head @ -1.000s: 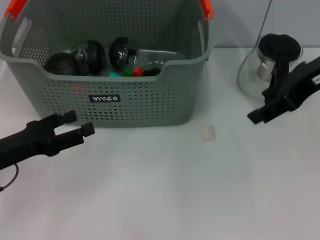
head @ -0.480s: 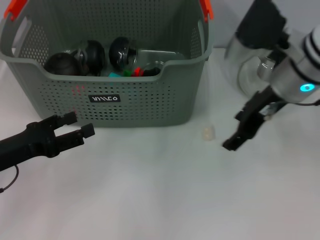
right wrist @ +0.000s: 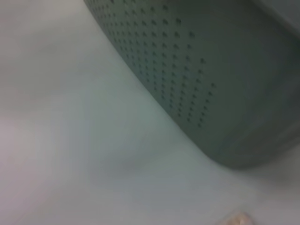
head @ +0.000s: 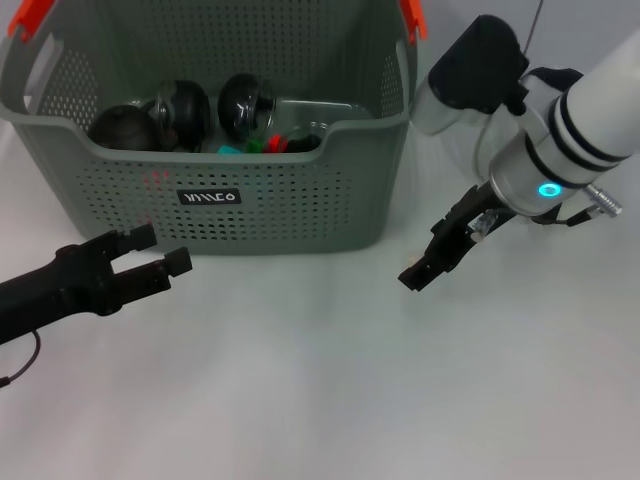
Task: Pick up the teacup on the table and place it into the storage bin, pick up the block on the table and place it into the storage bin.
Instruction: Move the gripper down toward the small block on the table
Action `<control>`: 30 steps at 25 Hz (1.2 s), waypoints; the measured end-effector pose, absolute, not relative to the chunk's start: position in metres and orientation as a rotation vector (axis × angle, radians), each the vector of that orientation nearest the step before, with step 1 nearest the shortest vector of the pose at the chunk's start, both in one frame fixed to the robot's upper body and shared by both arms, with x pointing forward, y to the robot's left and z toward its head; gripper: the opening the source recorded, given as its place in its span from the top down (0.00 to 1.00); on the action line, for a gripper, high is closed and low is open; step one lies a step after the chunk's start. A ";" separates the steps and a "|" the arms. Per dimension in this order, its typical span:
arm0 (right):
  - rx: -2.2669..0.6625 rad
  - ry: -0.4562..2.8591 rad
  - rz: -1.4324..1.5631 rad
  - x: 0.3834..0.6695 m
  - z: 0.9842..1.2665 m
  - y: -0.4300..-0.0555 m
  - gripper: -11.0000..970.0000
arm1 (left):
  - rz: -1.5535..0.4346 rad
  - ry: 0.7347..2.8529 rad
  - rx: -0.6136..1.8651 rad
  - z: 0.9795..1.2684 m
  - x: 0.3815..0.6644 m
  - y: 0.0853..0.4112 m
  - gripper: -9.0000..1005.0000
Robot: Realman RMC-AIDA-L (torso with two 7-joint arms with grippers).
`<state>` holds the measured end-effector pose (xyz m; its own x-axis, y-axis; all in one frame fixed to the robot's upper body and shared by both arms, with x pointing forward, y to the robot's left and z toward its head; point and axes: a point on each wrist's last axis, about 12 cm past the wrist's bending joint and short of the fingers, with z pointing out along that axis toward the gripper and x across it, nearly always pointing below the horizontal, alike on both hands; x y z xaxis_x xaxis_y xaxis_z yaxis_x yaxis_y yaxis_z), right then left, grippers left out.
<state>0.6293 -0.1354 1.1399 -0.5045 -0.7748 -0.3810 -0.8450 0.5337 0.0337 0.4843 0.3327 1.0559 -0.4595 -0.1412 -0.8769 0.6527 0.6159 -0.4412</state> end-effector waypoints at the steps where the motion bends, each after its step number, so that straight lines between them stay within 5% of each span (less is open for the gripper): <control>1: -1.352 2.447 0.306 0.630 1.139 -0.135 0.06 | -0.981 1.827 0.413 1.056 0.484 0.333 0.15; 30: -1.408 2.389 0.242 0.629 1.112 -0.132 0.06 | -0.977 1.827 0.415 1.056 0.484 0.333 0.15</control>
<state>0.6291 -0.1317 1.1118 -0.4409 -0.8104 -0.3859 -0.8712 0.4897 -0.0331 0.4841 0.3328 1.0556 -0.4575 -0.1388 -0.8783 0.6532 0.6178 -0.4378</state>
